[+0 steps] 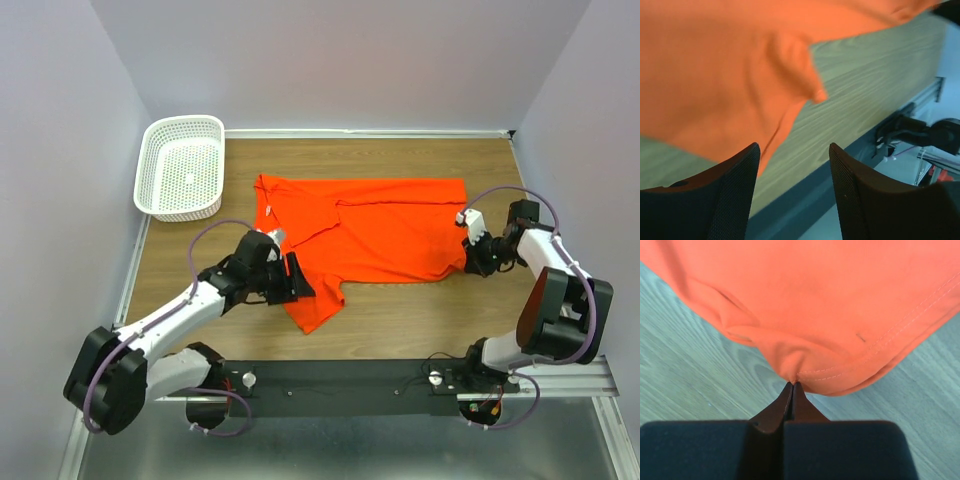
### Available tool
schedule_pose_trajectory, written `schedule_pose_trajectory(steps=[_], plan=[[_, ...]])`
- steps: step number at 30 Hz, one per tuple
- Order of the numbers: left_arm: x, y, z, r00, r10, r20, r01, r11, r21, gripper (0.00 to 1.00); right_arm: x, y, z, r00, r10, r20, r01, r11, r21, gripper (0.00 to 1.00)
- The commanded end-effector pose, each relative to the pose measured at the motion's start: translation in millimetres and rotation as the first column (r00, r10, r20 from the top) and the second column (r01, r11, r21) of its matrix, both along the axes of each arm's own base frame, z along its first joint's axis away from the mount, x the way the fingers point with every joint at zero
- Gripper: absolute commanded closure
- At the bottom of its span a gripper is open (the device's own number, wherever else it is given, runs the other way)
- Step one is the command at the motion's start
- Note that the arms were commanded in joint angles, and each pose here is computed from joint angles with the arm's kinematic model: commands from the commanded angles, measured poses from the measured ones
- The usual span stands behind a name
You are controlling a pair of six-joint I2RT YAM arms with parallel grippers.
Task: Fold and stack the t-shirts
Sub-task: Fold the tshirt
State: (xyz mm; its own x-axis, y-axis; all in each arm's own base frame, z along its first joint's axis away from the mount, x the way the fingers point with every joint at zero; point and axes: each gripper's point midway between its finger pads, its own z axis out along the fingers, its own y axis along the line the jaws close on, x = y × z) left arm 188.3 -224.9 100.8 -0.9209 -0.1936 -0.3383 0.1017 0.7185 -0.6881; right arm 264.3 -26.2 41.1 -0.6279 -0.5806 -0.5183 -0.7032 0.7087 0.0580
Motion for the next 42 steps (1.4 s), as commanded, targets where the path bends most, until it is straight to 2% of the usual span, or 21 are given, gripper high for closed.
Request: schedule_pose_trajectory(steps=[1,8,14,18,27,30,31,34,35,39,42], plan=[[-43.8,23.5,-43.0,0.942,0.183,-0.280,-0.132,0.973,0.191,0.34,2.9,15.7,13.7,0.998,0.009,0.057,-0.014,0.997,0.082,0.99],[-67.6,20.9,-44.4,0.901,0.227,-0.369,-0.150,0.963,0.225,0.35,-0.1,20.3,10.1,0.997,0.015,0.071,-0.022,0.995,0.098,0.99],[-71.6,8.2,-61.2,0.885,0.221,-0.410,-0.128,0.962,0.242,0.39,0.0,21.9,8.0,0.998,0.015,0.067,-0.023,0.994,0.109,0.99],[-68.2,1.4,-68.8,0.888,0.220,-0.404,-0.113,0.956,0.271,0.39,0.6,20.9,9.1,0.997,0.016,0.072,-0.023,0.994,0.102,0.99],[-50.6,-0.7,-83.5,0.901,0.247,-0.358,-0.129,0.937,0.325,0.46,-2.6,20.1,11.3,0.997,0.013,0.080,-0.020,0.996,0.089,0.99],[-44.7,-5.6,-81.5,0.911,0.232,-0.341,-0.123,0.942,0.312,0.63,-2.6,18.8,12.8,0.996,0.011,0.087,-0.018,0.997,0.079,0.99],[-44.8,-7.7,-80.9,0.913,0.223,-0.343,-0.118,0.946,0.301,0.79,-3.1,17.9,12.3,0.996,0.011,0.086,-0.017,0.997,0.073,1.00],[-45.2,-11.7,-77.9,0.918,0.199,-0.344,-0.104,0.955,0.277,0.97,-3.3,16.5,13.5,0.996,0.011,0.091,-0.017,0.998,0.063,1.00],[-45.1,-12.4,-76.1,0.920,0.192,-0.341,-0.098,0.957,0.273,1.00,-3.2,15.5,14.1,0.996,0.009,0.092,-0.014,0.998,0.057,0.99],[-41.0,-17.9,-58.4,0.940,0.154,-0.305,-0.085,0.970,0.228,1.00,-3.1,11.2,17.5,0.995,0.004,0.102,-0.007,1.000,0.030,1.00],[-26.9,-15.7,-41.5,0.962,0.150,-0.229,-0.101,0.972,0.210,1.00,-0.1,3.2,27.8,0.991,-0.015,0.132,0.017,1.000,-0.017,1.00]])
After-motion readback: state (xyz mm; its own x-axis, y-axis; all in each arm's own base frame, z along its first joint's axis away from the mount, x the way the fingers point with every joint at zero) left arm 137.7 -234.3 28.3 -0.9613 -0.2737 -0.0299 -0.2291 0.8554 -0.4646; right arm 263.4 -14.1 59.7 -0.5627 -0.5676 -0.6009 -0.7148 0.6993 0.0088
